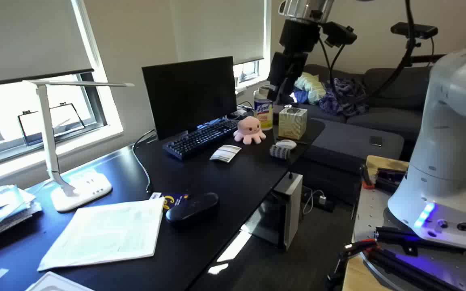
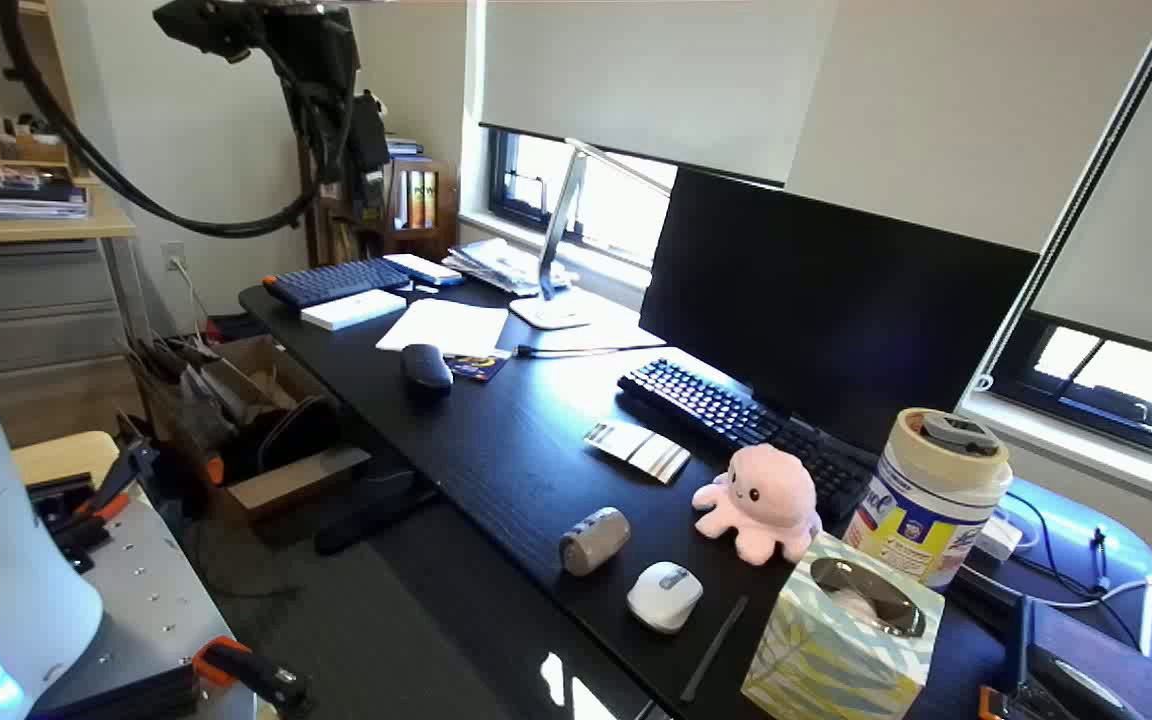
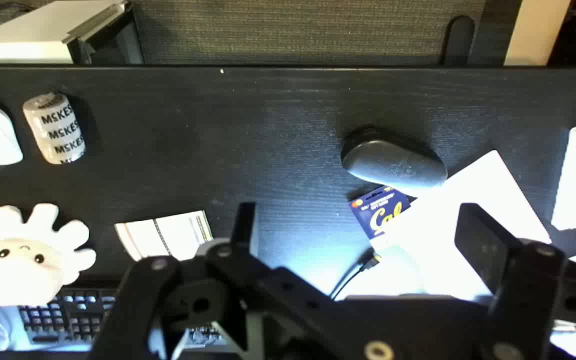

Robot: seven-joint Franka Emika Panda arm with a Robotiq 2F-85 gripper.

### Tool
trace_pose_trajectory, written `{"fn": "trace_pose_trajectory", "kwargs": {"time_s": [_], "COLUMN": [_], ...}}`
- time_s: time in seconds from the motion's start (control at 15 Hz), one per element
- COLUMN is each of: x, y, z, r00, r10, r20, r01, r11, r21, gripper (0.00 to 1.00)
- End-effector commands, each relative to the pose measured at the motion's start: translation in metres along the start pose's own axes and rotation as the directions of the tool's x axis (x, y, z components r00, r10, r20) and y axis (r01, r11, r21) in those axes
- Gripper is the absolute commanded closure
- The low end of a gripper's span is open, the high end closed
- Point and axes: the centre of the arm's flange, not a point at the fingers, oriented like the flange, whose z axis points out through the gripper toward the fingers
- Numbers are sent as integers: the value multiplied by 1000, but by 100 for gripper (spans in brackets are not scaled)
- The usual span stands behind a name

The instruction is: Move the eyeglass case from the desk to on top of the tissue box

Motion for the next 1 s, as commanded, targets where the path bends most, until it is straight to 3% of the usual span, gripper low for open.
{"fn": "trace_pose_trajectory", "kwargs": {"time_s": [0.0, 0.27, 0.6, 0.73, 0.93], "x": [-5, 43, 97, 116, 126], "y": [2, -21, -57, -75, -103], "z": [8, 29, 62, 83, 117], "r00": [1000, 996, 987, 969, 916], "r10": [2, -67, -158, -243, -395], "r20": [25, 57, 41, 46, 65], "r01": [-2, 68, 158, 243, 394], "r11": [1000, 998, 987, 970, 919], "r21": [-7, -13, -3, 11, 24], "gripper": [0, 0, 0, 0, 0]}}
